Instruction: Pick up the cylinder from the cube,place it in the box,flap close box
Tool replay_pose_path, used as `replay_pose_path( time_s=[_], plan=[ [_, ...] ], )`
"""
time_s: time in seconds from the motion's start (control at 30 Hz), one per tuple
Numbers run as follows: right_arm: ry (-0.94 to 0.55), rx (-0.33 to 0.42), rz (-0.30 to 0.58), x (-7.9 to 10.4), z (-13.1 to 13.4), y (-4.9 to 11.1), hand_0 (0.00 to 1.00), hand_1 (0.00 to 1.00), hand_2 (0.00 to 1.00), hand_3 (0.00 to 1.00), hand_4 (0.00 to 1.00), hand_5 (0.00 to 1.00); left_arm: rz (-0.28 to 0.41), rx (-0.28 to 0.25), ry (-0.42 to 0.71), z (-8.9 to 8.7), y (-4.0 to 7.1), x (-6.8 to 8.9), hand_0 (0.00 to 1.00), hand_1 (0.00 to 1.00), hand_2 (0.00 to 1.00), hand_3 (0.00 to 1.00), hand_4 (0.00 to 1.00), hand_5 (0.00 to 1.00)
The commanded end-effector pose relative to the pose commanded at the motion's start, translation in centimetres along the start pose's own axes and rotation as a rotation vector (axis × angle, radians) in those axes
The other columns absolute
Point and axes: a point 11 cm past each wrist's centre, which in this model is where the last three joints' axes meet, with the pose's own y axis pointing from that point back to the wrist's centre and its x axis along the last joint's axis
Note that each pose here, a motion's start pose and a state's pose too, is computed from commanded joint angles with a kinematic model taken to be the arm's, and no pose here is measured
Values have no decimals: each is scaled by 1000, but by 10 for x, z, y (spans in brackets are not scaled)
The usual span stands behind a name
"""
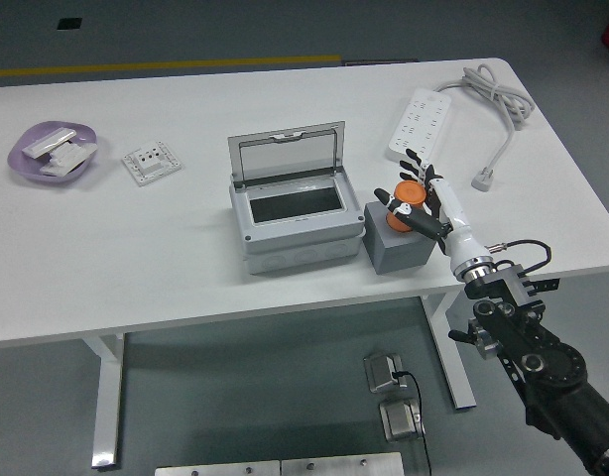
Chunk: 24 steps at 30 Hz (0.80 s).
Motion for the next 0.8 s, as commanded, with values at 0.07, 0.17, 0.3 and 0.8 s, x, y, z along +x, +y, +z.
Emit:
replay_pose_path(
  time_s=[0.07,0.17,0.3,0.8],
  plan=[
    [3,-3,0,-1,1,0,832,865,897,946,961,451,-1,0,0,0,0,0,655,646,598,666,662,196],
    [12,-9,0,-3,2,1,832,865,897,946,961,451,-3,-1,-1,0,0,-1,655,646,598,666,662,196],
    [23,-11,4,-4,2,2,826,854,881,936,957,439,-4,-4,-2,2,0,-1,655,646,598,666,662,196],
    [38,-34,1,-9,0,1,752,674,688,771,2,2,-6,-17,-5,7,1,-3,655,646,598,666,660,192]
  ],
)
